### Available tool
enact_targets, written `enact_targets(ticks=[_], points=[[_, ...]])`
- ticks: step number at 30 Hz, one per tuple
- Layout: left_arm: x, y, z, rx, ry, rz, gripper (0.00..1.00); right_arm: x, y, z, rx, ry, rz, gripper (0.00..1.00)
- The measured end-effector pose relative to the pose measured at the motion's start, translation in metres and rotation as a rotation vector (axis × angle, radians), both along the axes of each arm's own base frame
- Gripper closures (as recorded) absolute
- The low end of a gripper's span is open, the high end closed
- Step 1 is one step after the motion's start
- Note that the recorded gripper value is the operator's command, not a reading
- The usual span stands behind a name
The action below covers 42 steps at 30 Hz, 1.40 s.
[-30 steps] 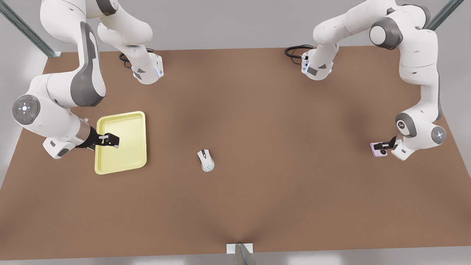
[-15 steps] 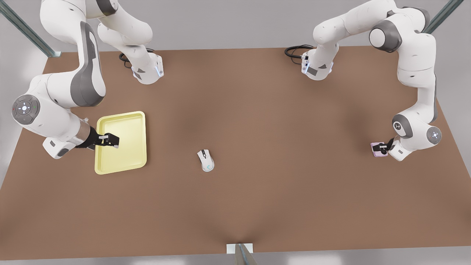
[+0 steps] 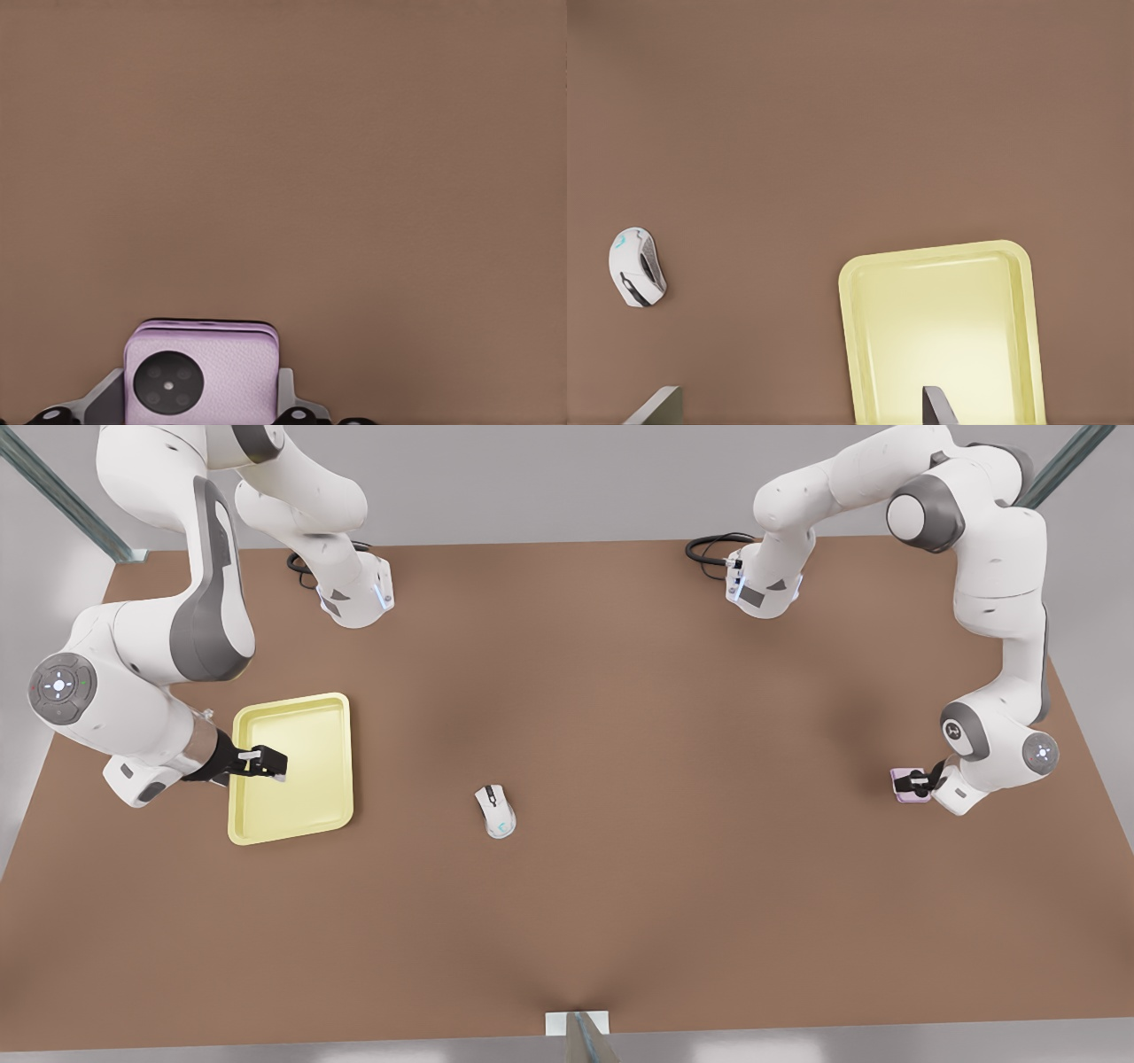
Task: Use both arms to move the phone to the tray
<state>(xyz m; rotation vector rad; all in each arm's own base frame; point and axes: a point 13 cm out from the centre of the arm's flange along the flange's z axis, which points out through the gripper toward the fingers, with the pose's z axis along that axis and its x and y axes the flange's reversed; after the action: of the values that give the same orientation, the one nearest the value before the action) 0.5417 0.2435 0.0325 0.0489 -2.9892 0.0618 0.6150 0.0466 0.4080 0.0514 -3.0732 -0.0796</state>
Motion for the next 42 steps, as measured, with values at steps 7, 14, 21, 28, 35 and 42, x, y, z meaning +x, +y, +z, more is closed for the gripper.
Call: enact_targets(ticks=[7, 14, 21, 28, 35, 42], points=[[0.001, 0.000, -0.001, 0.004, -0.001, 0.005, 0.21, 0.000, 0.000, -0.001, 0.000, 0.001, 0.000, 0.00], [0.071, -0.170, 0.082, 0.028, -0.082, -0.210, 0.21, 0.000, 0.000, 0.000, 0.000, 0.000, 0.000, 0.00], [0.035, -0.600, 0.112, 0.010, -0.080, -0.458, 0.21, 0.000, 0.000, 0.000, 0.000, 0.000, 0.000, 0.00], [-0.046, -0.711, 0.072, 0.060, 0.041, -0.207, 0.20, 0.000, 0.000, 0.000, 0.000, 0.000, 0.001, 0.00], [-0.095, -0.769, 0.043, 0.124, 0.064, -0.009, 0.20, 0.000, 0.000, 0.000, 0.000, 0.000, 0.001, 0.00], [-0.112, -0.726, 0.030, 0.198, 0.121, 0.172, 0.20, 0.000, 0.000, 0.000, 0.000, 0.000, 0.001, 0.00]])
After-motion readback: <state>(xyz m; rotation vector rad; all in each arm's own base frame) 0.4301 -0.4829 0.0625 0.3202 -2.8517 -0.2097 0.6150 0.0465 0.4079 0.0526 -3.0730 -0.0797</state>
